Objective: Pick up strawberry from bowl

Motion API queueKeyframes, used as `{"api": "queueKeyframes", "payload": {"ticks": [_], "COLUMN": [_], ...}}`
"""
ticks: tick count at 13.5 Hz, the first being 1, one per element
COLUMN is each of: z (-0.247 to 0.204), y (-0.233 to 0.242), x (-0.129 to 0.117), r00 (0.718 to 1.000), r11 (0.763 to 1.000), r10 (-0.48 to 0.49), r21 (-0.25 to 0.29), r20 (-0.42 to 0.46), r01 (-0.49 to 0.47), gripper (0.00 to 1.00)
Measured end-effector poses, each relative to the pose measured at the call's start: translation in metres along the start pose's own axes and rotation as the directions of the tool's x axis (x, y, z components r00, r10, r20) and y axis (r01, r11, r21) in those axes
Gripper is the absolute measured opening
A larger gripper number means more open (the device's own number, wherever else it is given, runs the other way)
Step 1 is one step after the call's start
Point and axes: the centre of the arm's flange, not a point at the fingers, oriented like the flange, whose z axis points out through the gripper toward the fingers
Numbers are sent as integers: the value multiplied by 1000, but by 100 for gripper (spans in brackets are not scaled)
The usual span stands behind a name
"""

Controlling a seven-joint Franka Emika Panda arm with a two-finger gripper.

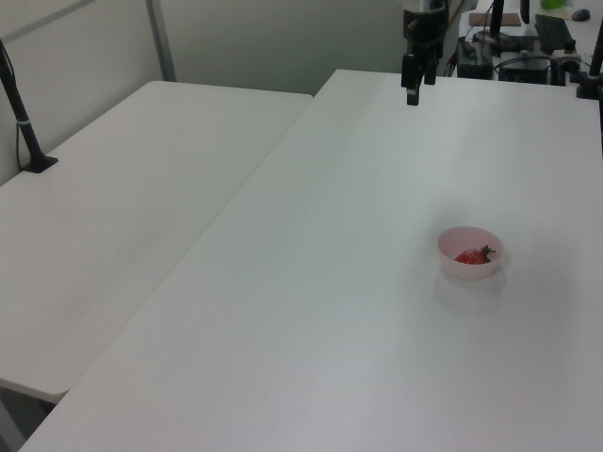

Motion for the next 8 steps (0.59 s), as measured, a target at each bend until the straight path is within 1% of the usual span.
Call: {"api": "queueKeyframes", "payload": {"ticks": [8], "z": [0], "y": [-2], "x": [0], "r00": [1000], "r11": [1000], "r10": [-3], "r21": [0], "r20": [-1], "r01": [3], "gripper": [100]}}
